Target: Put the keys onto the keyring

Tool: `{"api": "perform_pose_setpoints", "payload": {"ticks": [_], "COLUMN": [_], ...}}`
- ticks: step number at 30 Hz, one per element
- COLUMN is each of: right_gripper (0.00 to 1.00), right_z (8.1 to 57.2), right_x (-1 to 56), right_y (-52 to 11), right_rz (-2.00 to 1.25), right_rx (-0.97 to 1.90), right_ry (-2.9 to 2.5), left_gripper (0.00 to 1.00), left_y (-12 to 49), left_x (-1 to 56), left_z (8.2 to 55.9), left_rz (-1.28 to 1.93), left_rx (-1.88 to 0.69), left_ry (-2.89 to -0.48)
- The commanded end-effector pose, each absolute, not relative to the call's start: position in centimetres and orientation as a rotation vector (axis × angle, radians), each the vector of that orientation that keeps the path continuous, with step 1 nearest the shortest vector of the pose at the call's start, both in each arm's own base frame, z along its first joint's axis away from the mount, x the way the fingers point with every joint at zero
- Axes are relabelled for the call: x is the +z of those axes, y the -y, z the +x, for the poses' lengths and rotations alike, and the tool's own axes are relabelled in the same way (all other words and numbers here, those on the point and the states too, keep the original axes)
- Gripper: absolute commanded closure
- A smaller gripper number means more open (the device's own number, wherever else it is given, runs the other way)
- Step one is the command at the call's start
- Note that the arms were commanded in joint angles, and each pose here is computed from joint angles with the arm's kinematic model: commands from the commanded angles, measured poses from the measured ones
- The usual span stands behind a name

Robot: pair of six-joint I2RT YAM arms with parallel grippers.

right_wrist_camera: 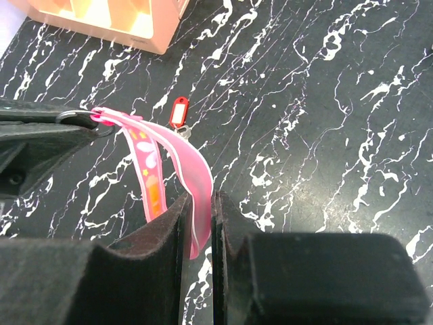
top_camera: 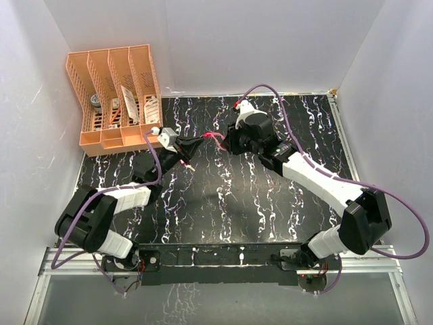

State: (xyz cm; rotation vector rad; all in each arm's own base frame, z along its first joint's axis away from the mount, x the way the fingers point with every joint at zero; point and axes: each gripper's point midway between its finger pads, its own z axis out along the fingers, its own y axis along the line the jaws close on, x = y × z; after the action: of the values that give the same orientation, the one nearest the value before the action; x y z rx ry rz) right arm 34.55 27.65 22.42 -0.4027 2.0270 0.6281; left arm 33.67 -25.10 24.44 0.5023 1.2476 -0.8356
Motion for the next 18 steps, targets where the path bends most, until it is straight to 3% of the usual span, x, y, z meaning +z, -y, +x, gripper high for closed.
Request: {"api": "perform_pose_setpoints", "payload": {"ticks": [1,18], "right_gripper": [0.86,0.82], "right_z": [35.3,34.6], "right_x": [26.1,24.6], "right_y": [-28.3,-28.8], "right_rz": [-0.38,-0.396], "right_rx": [0.694,0.752], "right_ry": [-1.938,-1.993], "left_gripper": [1.0,1.0], "left_y": [25.6,25.3], "left_x": [27.2,30.4], "left_z": [32.3,32.4], "left_rz": [0.583,0.595], "left_rx": [-0.829,-0.743], "left_ry": [-1.05,-0.845]}}
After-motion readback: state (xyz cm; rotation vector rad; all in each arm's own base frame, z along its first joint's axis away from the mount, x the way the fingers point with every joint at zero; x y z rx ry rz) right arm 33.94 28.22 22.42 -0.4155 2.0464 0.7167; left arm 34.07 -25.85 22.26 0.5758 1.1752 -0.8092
